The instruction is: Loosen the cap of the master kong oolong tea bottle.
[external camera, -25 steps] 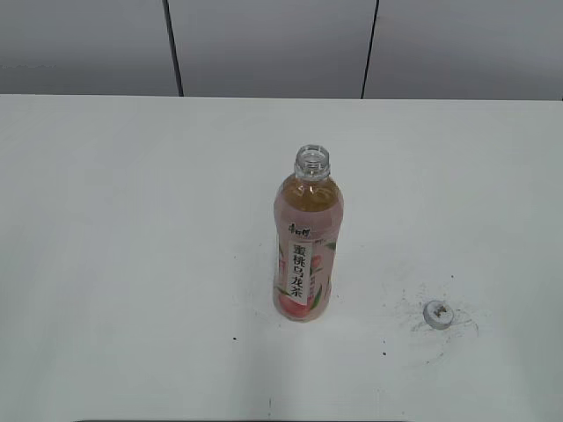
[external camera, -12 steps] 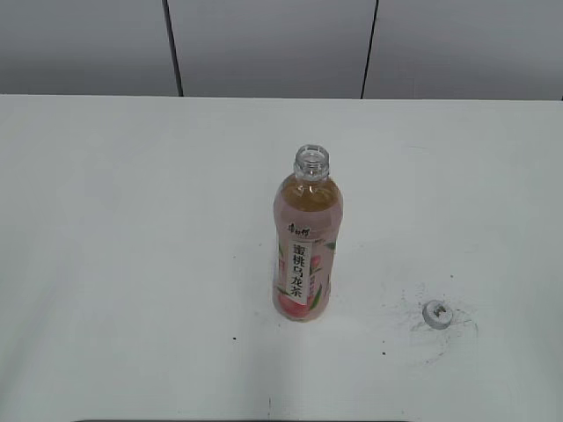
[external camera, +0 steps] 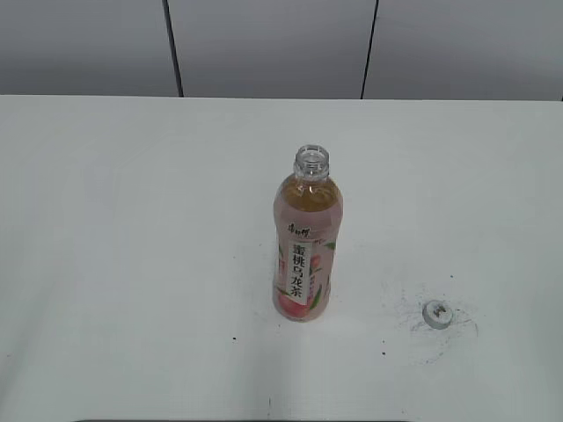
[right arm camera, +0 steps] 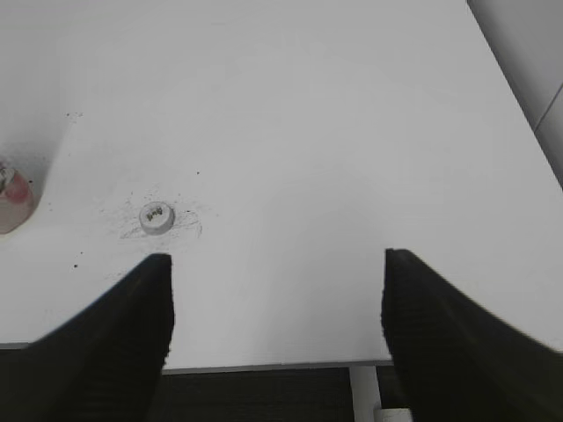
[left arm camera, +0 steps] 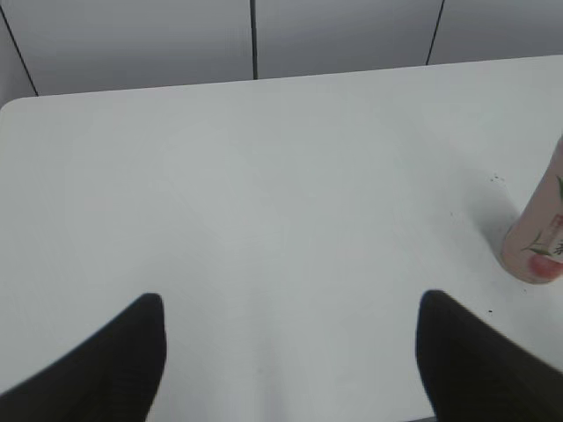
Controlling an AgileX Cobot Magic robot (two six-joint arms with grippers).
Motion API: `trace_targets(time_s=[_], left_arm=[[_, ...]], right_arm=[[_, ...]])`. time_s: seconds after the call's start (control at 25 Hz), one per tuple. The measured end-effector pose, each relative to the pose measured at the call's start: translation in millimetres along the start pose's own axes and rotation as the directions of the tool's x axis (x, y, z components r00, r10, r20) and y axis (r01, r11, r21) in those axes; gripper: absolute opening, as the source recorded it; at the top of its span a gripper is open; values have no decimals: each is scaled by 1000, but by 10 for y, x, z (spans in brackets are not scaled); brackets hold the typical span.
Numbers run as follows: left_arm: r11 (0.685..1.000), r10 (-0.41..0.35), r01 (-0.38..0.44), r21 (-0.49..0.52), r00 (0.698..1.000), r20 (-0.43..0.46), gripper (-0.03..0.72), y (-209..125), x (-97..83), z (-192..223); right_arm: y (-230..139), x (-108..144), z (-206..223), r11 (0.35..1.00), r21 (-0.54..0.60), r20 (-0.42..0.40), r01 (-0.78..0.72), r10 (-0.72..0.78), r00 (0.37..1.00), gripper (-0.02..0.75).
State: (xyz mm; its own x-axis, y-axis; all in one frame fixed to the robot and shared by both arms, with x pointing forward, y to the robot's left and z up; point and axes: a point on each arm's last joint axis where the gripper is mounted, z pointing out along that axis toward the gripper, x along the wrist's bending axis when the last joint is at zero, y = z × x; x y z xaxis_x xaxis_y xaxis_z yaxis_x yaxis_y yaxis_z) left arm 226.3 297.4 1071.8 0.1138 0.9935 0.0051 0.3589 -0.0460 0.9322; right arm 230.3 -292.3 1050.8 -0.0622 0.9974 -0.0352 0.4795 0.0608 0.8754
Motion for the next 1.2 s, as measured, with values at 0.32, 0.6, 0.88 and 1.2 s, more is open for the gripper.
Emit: trace_targets(time_s=[0.32,0.6,0.88,1.2], left_arm=[[1000,1,-1,0,1000,1,515,0,0,0],[1000,-1,1,0,1000,-4,505,0,0,0],[1000,-1,1,0,1000,-4,490,0,0,0],[1000,-1,1,0,1000,-4,489,0,0,0]], right_arm=[[0,-1,-1,1000,0,-9,5,-5,1000,555],[0,-1,-1,1000,0,-9,5,-5,1000,555],[0,-1,-1,1000,0,-9,5,-5,1000,555],[0,-1,-1,1000,0,-9,5,-5,1000,555]])
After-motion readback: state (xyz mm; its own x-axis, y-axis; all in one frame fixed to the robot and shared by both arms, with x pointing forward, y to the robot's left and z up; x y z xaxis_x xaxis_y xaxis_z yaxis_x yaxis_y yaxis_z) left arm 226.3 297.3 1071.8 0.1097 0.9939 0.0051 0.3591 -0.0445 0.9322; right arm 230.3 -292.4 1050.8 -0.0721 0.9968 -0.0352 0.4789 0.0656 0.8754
